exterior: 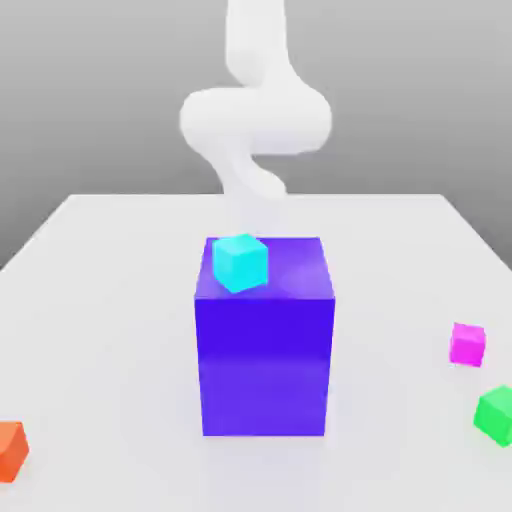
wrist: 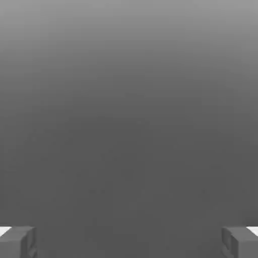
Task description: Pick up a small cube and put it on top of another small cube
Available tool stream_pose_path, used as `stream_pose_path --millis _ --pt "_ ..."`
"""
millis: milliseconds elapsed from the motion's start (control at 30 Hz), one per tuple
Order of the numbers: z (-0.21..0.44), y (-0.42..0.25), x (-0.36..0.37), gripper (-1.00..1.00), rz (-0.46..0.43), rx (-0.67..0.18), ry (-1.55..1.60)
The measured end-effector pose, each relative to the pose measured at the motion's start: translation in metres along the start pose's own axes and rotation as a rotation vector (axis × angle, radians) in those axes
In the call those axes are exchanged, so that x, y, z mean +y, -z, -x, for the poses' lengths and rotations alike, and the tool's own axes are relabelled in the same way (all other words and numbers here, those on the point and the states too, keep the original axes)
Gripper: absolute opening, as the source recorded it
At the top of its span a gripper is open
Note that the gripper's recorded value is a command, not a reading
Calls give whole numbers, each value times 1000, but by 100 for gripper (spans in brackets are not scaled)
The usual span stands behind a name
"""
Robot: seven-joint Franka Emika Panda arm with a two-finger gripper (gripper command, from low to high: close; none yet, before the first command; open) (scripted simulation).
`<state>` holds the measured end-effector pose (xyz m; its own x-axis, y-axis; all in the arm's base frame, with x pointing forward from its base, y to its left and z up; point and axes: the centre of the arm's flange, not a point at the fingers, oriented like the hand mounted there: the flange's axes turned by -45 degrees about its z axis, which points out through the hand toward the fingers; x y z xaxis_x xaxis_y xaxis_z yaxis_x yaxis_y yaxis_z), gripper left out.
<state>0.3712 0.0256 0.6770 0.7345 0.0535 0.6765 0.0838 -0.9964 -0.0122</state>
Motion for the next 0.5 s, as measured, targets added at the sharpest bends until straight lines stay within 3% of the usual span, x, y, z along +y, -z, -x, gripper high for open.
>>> stream_pose_path --millis 233,500 --pt "35 -110 -86 0 -166 -164 202" --pt "124 -200 -194 0 -306 -340 456"
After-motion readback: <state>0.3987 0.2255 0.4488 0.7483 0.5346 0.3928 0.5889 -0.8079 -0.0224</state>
